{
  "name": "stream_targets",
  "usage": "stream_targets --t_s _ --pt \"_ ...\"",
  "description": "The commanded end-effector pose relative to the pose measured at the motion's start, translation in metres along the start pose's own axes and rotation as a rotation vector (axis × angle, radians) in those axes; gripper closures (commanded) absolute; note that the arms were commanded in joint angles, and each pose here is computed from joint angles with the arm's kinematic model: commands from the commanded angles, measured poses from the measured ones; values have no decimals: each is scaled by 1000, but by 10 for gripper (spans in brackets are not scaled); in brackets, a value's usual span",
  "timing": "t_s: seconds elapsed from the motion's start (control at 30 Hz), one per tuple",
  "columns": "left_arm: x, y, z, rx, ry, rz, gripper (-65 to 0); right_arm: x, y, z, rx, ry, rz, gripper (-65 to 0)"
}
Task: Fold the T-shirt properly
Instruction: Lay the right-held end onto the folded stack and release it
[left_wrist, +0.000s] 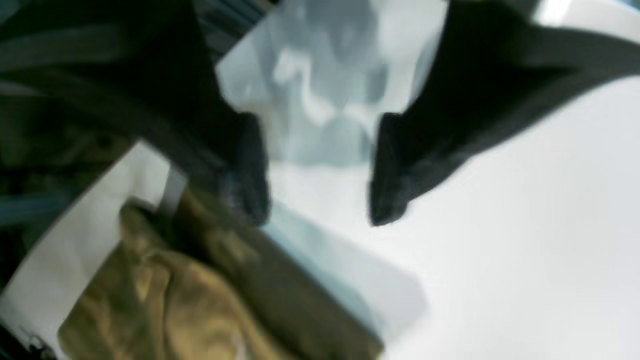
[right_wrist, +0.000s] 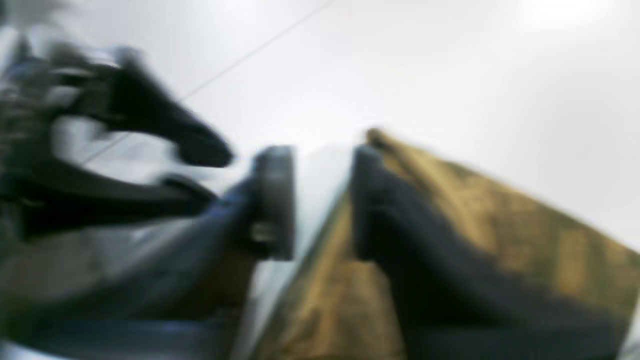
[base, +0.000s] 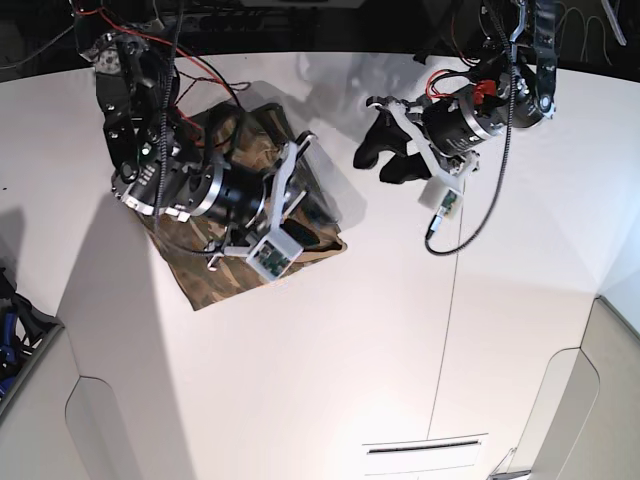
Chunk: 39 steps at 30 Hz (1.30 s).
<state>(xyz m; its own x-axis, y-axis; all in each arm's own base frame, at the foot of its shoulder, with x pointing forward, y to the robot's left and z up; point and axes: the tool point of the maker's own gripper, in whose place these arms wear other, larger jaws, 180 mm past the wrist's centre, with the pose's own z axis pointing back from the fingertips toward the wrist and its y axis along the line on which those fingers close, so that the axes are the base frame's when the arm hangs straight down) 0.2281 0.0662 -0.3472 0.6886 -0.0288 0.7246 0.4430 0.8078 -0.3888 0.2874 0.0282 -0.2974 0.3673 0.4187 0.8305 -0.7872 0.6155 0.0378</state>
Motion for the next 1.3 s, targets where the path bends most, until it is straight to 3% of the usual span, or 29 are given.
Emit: stream_targets --t_s 0.0,0.1,0.33,0.47,0.67,0.87,1.03,1.17,1.27 --pt "14 -8 5 -24 -44 -37 -203 20 -15 7 -42 -63 8 -27" --pt "21 -21 7 -65 -62 -65 -118 29 -51 20 -145 -87 4 0" --pt "10 -64 -6 -199 -30 -72 -118 34 -112 51 -317 -163 -91 0" --pt "4 -93 -15 -269 -32 -104 -118 24 -141 51 -367 -189 -175 0" --pt "-6 -114 -42 -283 -29 -24 -118 4 -178 25 -360 -135 -278 0" --pt "-11 -115 -72 -293 -5 57 -118 -21 -206 -11 -288 -60 -370 0" --pt "-22 -101 -91 -278 48 78 -118 -56 -209 -29 -250 31 -467 0" --pt "-32 -92 -100 -267 91 91 -118 -74 -200 -32 -223 67 -481 0" --pt "-37 -81 -105 -221 130 34 -118 -85 -199 -27 -220 98 -494 0"
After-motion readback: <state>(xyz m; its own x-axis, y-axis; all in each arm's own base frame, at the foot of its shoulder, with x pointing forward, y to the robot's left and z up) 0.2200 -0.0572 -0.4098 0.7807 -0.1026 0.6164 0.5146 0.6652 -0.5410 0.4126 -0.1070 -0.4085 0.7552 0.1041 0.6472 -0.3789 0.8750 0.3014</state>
